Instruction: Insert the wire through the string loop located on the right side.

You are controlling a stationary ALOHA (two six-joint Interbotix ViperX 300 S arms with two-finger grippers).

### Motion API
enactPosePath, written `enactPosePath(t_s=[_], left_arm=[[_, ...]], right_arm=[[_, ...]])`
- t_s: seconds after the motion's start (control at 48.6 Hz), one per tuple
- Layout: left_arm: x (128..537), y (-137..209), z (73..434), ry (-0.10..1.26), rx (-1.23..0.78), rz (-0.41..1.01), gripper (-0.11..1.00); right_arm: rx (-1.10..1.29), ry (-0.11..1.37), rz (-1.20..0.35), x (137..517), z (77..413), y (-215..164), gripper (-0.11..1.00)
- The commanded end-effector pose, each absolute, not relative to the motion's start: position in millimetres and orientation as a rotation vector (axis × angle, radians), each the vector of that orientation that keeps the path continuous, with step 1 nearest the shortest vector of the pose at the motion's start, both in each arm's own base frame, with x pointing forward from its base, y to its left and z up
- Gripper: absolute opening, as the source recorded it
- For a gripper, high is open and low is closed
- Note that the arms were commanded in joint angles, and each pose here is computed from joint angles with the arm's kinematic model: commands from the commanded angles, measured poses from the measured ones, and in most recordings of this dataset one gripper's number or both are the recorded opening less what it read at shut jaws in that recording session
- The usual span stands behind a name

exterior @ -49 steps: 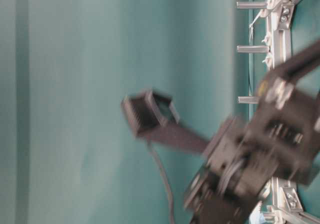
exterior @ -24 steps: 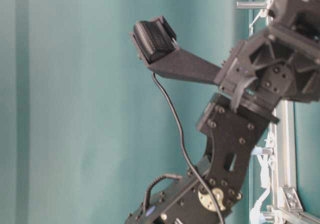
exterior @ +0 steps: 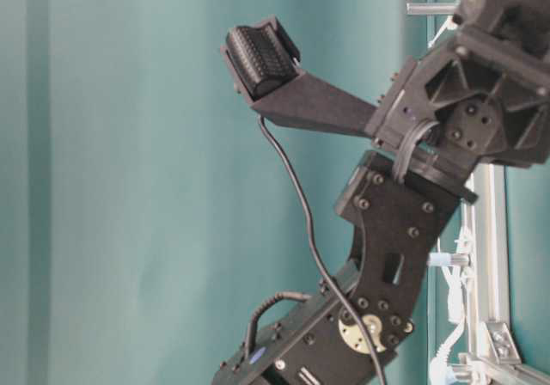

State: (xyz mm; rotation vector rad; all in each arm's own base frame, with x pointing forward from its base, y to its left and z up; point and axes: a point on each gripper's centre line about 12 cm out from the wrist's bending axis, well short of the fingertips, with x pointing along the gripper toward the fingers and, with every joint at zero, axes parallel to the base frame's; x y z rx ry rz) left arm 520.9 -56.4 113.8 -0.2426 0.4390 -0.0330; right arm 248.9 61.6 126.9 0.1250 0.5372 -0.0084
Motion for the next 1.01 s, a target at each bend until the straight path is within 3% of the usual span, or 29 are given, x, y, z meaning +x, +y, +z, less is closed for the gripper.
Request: enactPosePath(t_s=[0.0, 0.906, 0.988], left_arm=[[525.2, -57.0, 133.5, 0.393, -0.235, -0.043, 0.22], [523.2, -62.6, 135.2, 0.402, -0.234, -0.053, 0.22], [523.0, -63.4, 136.6, 0.401, -0.233, -0.054, 0.22]], right_arm=[[0.128, 0.518, -0.009, 251.2, 130.6, 61.9, 0.11], [0.097, 0.559, 0.054, 243.4, 127.5, 66.2, 0.11], [0.098, 0.566, 0.060, 237.9, 127.1, 64.9, 0.20]])
